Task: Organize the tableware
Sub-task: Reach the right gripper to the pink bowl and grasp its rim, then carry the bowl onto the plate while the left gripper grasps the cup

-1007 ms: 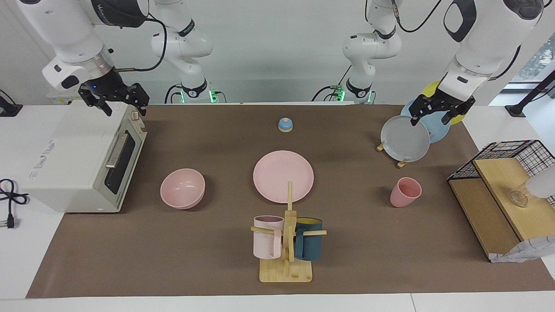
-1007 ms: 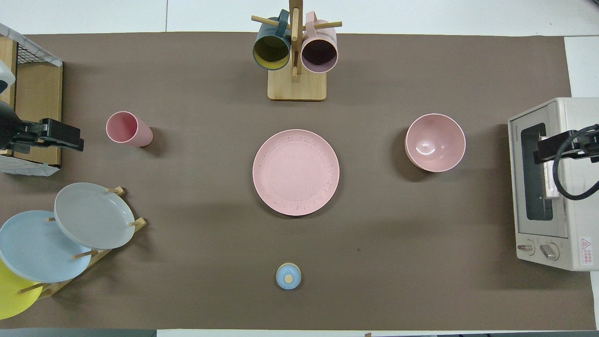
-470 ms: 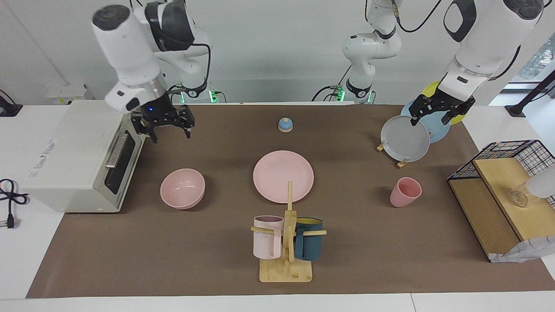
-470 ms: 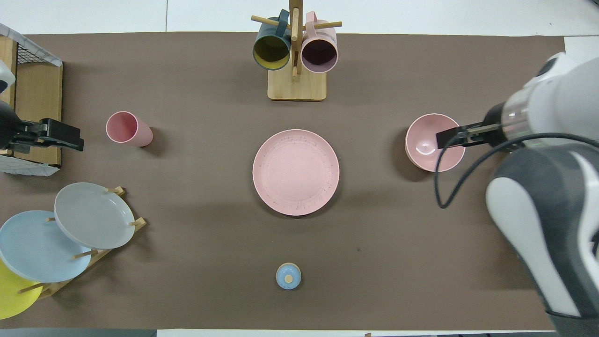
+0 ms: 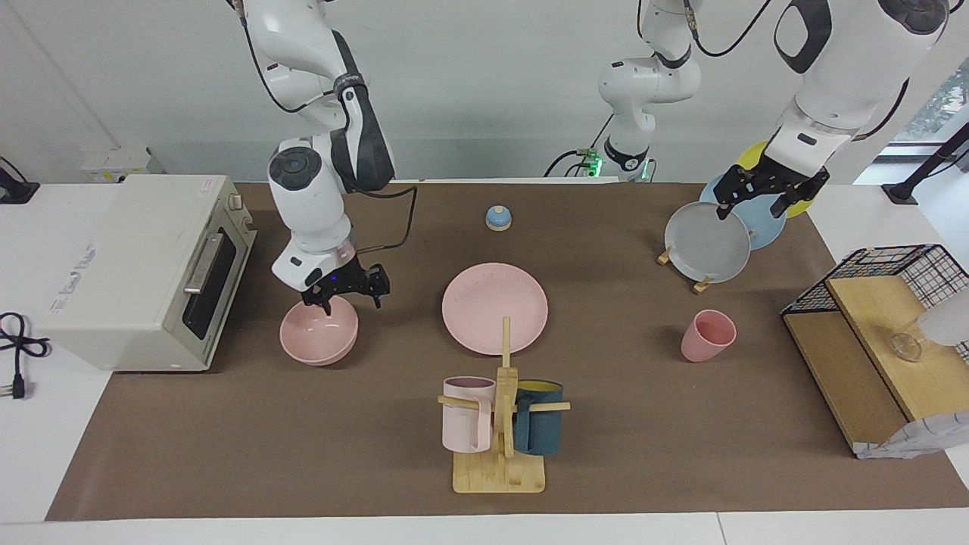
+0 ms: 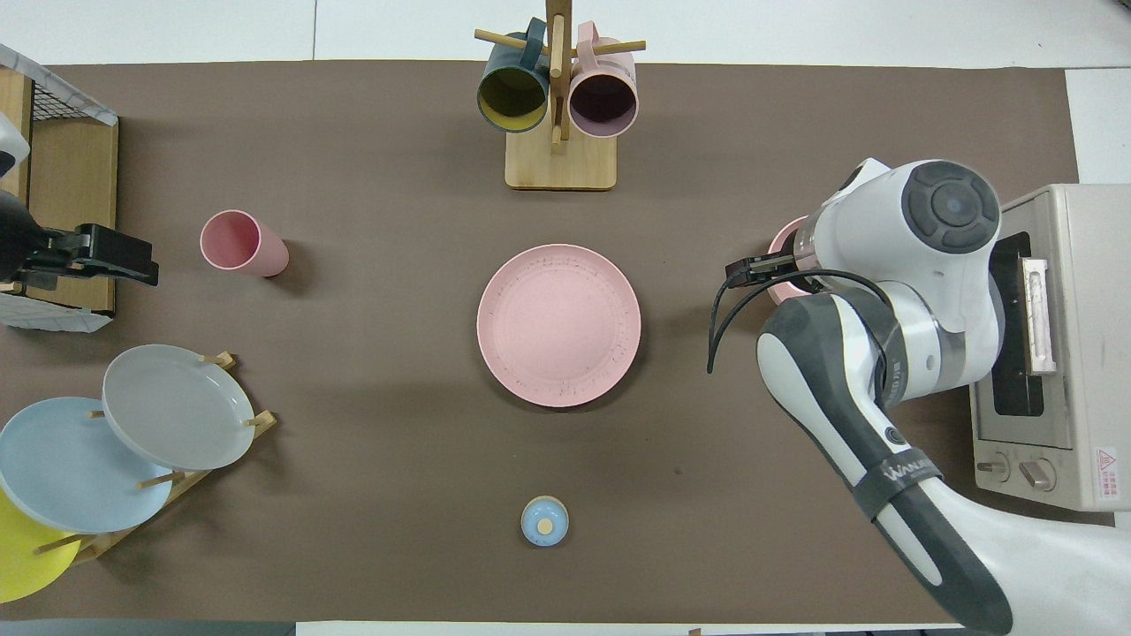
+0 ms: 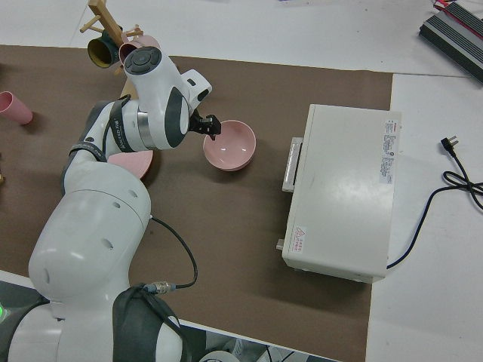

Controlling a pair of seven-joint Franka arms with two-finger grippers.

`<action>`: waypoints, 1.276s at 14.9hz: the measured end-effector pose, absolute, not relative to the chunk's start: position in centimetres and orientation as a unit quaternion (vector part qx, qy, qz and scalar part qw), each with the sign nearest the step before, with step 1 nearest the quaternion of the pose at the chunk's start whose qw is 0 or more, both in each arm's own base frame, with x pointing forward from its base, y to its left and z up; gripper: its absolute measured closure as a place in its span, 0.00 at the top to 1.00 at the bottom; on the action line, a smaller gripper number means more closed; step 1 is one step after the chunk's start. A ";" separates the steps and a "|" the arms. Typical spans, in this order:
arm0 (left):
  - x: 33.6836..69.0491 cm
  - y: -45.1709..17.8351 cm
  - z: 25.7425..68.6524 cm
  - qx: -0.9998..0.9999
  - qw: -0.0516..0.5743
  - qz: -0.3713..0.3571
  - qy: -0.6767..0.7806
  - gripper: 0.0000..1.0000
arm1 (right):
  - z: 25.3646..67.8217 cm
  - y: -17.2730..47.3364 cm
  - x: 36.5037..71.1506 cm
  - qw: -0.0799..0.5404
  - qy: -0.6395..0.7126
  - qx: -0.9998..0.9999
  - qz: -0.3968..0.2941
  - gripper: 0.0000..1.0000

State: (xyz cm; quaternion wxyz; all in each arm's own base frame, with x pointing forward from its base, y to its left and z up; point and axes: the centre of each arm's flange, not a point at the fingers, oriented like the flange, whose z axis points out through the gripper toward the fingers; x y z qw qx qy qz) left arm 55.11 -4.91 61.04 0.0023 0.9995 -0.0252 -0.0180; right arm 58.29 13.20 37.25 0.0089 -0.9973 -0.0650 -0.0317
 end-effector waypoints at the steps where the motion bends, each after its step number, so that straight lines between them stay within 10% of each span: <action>1: 55.1 -4.9 61.0 1.000 0.002 -0.017 -0.025 1.00 | 36.1 13.3 58.2 0.008 -0.066 -0.997 -0.031 1.00; 4: 55.5 -4.9 60.9 1.000 0.003 -0.006 -0.024 1.00 | 33.9 13.3 58.3 -0.004 -0.074 -0.997 -0.027 0.90; 12: 62.6 -7.5 49.1 0.999 0.016 -0.018 -0.032 1.00 | 35.0 15.3 58.3 -0.044 -0.120 -0.992 -0.017 0.04; 19: 65.5 -9.4 40.4 0.999 0.020 -0.036 -0.020 1.00 | 43.6 28.8 59.4 -0.070 -0.063 -0.995 0.014 0.04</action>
